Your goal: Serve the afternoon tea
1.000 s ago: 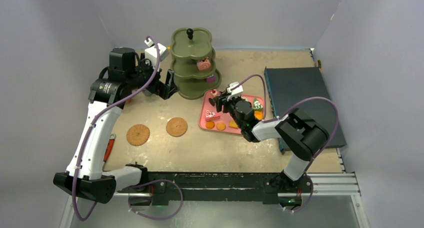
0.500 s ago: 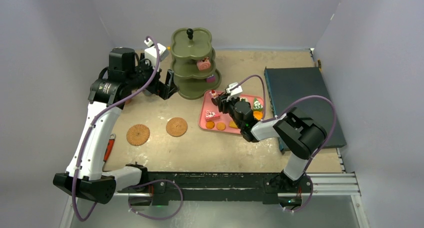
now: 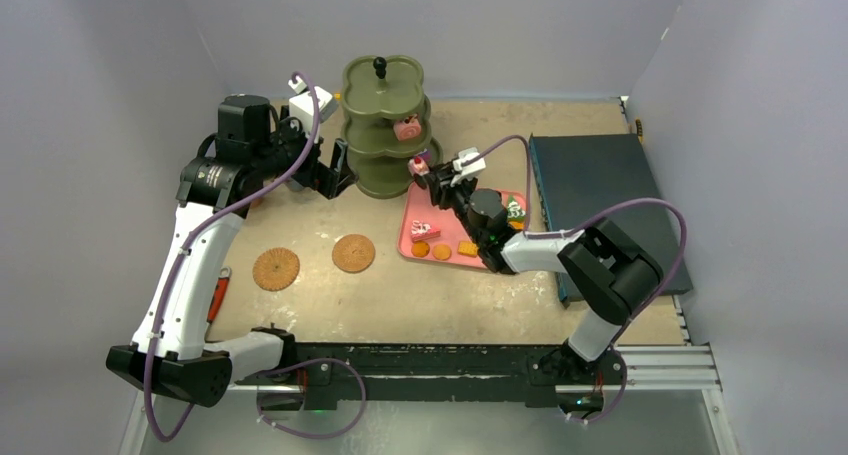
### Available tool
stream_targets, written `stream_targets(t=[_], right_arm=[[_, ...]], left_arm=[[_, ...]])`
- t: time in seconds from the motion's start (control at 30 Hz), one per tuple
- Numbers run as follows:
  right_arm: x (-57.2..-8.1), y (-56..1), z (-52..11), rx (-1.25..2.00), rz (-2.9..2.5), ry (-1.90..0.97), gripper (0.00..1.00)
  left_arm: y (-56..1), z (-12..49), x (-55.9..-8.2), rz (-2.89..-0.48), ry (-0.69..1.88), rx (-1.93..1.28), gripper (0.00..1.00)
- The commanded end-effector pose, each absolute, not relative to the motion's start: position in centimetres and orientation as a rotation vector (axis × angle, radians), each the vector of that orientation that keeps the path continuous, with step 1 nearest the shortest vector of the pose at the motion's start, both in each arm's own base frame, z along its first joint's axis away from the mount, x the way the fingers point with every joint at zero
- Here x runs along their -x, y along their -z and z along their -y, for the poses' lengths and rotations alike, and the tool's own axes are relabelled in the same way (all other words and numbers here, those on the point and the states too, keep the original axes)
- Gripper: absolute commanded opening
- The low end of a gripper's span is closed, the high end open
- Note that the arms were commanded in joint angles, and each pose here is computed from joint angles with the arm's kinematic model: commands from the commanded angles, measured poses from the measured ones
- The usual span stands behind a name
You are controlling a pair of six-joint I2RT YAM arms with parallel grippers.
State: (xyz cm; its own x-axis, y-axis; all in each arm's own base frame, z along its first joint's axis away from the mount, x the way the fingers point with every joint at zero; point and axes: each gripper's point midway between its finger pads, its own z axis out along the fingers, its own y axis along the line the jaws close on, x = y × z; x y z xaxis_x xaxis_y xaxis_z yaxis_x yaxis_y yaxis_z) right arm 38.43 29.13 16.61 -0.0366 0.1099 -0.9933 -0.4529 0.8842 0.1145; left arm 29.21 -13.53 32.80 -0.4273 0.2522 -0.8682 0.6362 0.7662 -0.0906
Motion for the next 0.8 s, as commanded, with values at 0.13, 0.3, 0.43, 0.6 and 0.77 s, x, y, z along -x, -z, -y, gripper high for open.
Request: stream_targets(t=[0.13, 0.3, 0.43, 0.6, 0.77], right_arm=[[-41.0, -19.6, -32.2, 0.273, -1.463, -0.523, 0.34], [-41.7, -18.7, -32.5, 0.265, -1.475, -0.528, 0.34], [-42.3, -18.2, -32.7, 0.25, -1.471, -0.528, 0.34], [-43.5, -18.0, -33.0, 0.217, -1.455, -0.516, 0.34], [-44.3, -18.5, -33.3, 0.193, -1.44, -0.51, 0.34]], left_arm=[[-34.9, 13.3, -29.0, -1.942, 0.487, -0.674, 0.99], [-34.7, 13.2, -29.0, -1.948, 0.483, -0.679, 0.99], [-34.6, 13.3, -29.0, -1.95, 0.488, -0.682, 0.99], [-34.4, 13.3, -29.0, -1.956, 0.49, -0.686, 0.99], [-34.2, 13.3, -29.0, -1.959, 0.487, -0.689, 0.99]])
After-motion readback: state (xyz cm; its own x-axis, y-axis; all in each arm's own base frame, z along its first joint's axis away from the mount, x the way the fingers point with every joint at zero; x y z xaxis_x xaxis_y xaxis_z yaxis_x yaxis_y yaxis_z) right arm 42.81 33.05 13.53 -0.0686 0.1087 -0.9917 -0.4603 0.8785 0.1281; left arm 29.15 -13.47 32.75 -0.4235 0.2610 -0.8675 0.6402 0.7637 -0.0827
